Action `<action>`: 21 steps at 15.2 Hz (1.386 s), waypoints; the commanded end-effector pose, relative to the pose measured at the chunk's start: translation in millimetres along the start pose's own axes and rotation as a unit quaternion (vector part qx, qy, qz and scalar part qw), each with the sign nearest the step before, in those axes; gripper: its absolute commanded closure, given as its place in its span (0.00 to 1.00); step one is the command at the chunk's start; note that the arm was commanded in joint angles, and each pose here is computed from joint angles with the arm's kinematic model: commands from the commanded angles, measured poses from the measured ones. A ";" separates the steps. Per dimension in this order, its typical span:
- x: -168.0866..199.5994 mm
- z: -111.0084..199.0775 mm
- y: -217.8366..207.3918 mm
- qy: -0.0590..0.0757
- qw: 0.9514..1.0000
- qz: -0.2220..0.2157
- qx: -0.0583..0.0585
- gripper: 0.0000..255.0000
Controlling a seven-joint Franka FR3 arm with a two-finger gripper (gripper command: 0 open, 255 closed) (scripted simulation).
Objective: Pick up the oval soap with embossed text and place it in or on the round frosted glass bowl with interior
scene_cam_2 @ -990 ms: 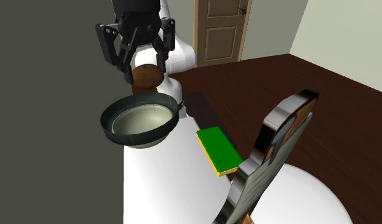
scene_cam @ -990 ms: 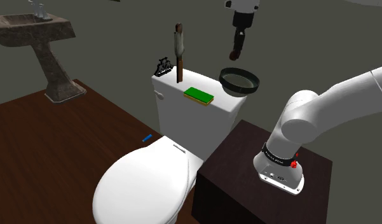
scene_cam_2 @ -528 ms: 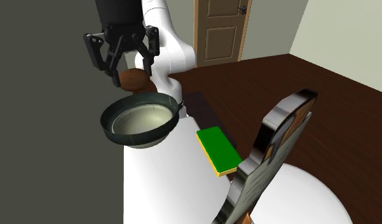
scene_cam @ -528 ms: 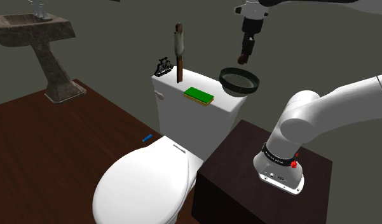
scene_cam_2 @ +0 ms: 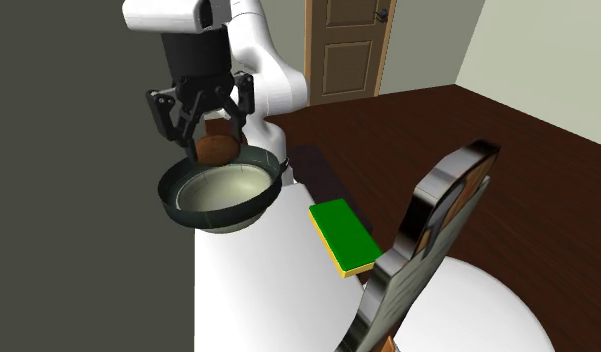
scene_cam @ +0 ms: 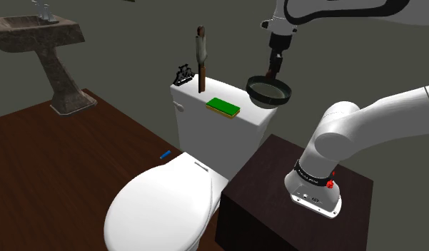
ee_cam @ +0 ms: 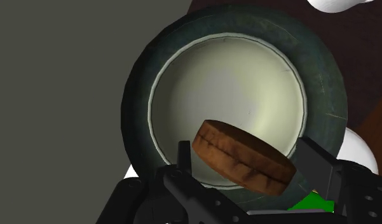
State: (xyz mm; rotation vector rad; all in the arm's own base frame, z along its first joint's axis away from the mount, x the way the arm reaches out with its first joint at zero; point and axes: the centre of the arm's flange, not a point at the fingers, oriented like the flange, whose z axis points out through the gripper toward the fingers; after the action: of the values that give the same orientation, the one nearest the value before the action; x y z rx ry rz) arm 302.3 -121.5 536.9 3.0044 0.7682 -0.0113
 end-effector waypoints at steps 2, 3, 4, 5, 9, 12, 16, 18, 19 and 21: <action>0.8 16.5 -0.7 0.000 1.000 0.000 0.000 1.00; 0.8 16.5 -0.8 0.000 1.000 0.000 0.000 1.00; 0.8 16.5 -0.8 0.000 1.000 0.000 0.000 1.00; 0.8 16.5 -0.7 0.000 1.000 0.000 0.000 1.00; 0.8 16.5 -0.7 0.000 1.000 0.000 0.000 1.00; 0.8 16.5 -0.7 0.000 1.000 0.000 0.000 0.00; 0.8 16.5 -0.7 0.000 1.000 0.000 0.000 0.00; 0.8 -9.9 -0.7 0.000 1.000 0.000 0.000 0.00; 0.8 -23.1 -0.7 0.000 1.000 0.000 0.000 0.00; 0.8 -33.5 -0.7 0.000 1.000 0.000 0.000 0.00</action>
State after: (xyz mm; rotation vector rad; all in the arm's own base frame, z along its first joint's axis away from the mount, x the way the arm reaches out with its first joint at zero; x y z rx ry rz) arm 303.1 -119.7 564.4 3.0041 0.7673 -0.0095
